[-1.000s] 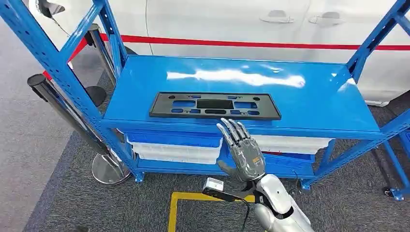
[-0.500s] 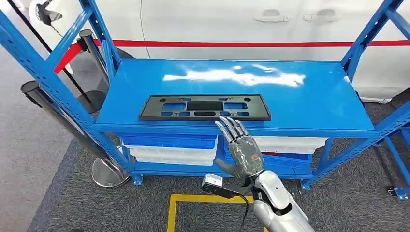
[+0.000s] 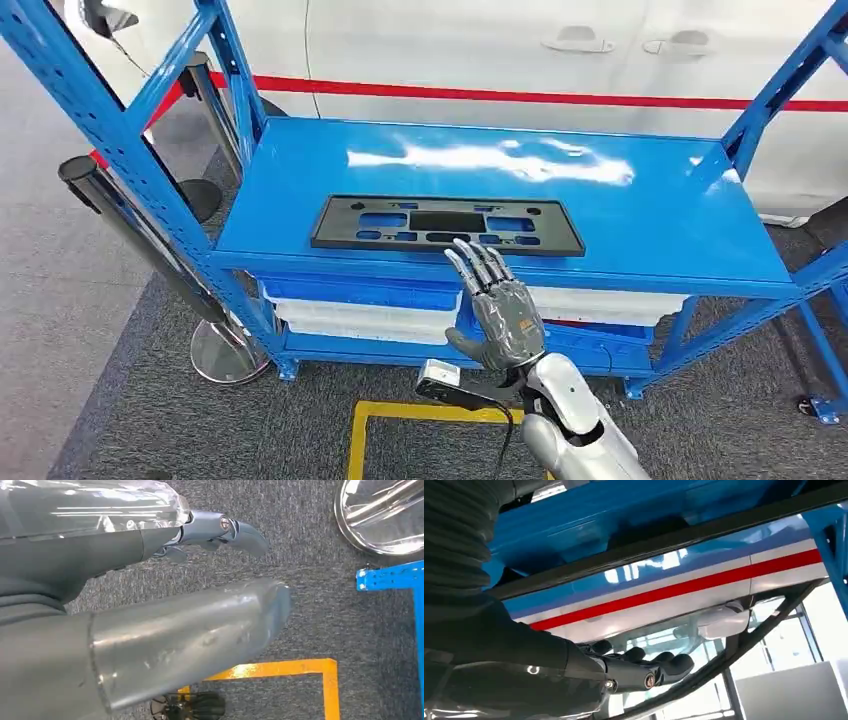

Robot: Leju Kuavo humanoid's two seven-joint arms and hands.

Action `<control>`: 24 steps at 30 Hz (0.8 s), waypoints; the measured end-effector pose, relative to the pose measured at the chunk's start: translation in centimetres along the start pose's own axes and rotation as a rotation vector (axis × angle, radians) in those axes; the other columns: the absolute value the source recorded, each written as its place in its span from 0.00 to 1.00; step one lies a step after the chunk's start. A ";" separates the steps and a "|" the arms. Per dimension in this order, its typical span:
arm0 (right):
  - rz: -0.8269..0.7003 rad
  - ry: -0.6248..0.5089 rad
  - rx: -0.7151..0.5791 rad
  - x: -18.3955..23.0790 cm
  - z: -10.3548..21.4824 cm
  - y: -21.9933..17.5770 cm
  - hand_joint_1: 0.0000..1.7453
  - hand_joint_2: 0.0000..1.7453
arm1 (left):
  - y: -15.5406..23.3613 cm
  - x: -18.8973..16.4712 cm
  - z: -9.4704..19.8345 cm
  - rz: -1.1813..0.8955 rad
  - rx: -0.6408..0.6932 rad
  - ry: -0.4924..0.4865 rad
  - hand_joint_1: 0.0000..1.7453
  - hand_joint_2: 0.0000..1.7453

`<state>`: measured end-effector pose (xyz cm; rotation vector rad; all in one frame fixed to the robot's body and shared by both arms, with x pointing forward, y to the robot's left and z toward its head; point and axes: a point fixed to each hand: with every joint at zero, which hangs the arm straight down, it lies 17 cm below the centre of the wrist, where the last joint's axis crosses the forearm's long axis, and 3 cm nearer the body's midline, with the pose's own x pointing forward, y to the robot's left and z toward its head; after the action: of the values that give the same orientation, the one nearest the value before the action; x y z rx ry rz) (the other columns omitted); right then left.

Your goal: Take the parts from the cabinet and place them on the table.

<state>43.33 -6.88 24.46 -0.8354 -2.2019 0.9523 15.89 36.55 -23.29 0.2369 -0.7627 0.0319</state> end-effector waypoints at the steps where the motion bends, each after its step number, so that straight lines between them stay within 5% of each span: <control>1: 0.000 -0.001 -0.003 0.1 -0.1 -0.1 0.00 1.00 | -0.1 0.0 0.0 0.001 -0.002 -0.001 0.00 0.00; 24: 0.045 0.002 0.049 0.2 0.8 1.2 0.00 1.00 | -1.0 -0.7 0.3 -0.011 -0.014 0.021 0.00 0.00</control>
<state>43.00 -6.46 23.08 -0.8662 -2.1569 1.0226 15.29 35.57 -23.68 0.2275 -0.7404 0.0183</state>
